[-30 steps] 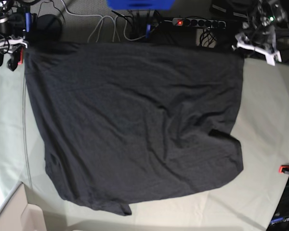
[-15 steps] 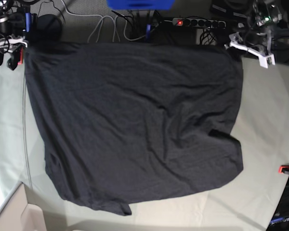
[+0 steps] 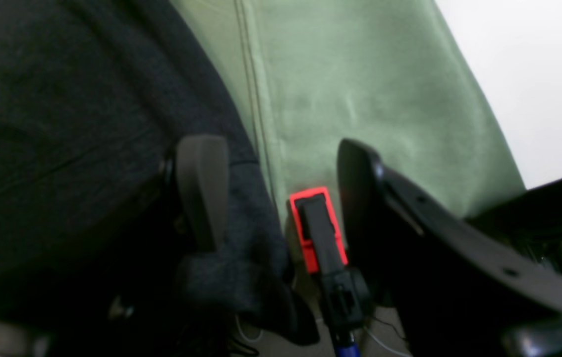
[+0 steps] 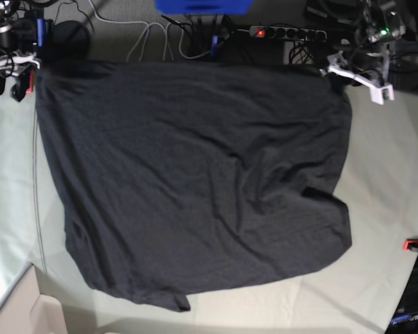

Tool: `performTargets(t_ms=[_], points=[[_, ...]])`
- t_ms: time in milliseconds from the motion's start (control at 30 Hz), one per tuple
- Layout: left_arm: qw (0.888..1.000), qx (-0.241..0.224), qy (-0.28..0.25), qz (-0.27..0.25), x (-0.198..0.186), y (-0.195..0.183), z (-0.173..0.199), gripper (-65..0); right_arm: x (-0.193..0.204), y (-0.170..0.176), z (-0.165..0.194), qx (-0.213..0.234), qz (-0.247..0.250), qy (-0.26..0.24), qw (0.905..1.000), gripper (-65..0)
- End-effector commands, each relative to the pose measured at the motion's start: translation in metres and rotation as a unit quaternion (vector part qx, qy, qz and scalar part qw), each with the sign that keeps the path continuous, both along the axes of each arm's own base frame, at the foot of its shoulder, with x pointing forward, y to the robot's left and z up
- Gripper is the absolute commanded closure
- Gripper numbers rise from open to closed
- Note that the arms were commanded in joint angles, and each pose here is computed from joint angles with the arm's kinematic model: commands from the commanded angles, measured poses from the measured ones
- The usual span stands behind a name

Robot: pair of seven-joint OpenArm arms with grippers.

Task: Layout the t-shirt on the table in an organized manner, then fold the t-shirt properly
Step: 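Grasp the collar-side corners with the left and right grippers, then pull the held corners apart with both grippers to stretch the shirt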

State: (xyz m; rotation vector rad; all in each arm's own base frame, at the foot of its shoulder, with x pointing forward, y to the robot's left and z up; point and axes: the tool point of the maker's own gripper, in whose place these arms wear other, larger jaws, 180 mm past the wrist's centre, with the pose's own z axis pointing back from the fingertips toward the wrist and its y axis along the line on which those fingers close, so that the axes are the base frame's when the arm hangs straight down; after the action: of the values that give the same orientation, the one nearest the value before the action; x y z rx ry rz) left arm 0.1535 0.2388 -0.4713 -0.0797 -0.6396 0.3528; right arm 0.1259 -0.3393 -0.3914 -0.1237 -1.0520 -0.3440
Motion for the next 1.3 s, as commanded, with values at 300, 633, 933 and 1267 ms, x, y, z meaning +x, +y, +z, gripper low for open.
performTargets(t_ms=[300, 633, 933, 1267], points=[[1.000, -0.013, 0.004, -0.006, 0.001, -0.008, -0.009, -18.5, 0.002, -0.007, 0.013, -0.014, 0.001, -0.019, 0.9997, -35.5], [1.000, -0.006, -0.016, -0.010, 0.007, -0.007, 0.008, 0.0, 0.002, -0.007, 0.013, -0.013, 0.000, -0.019, 0.9997, -35.7], [0.996, 0.026, -0.071, -0.037, 0.017, -0.010, 0.058, -0.2, 0.005, -0.005, 0.011, -0.009, 0.003, -0.021, 0.9997, -35.8], [0.993, 0.075, -0.092, 0.012, 0.015, 0.039, 0.082, -0.2, -0.005, 0.021, -0.039, 0.059, 0.007, 0.017, 0.9981, -35.8]])
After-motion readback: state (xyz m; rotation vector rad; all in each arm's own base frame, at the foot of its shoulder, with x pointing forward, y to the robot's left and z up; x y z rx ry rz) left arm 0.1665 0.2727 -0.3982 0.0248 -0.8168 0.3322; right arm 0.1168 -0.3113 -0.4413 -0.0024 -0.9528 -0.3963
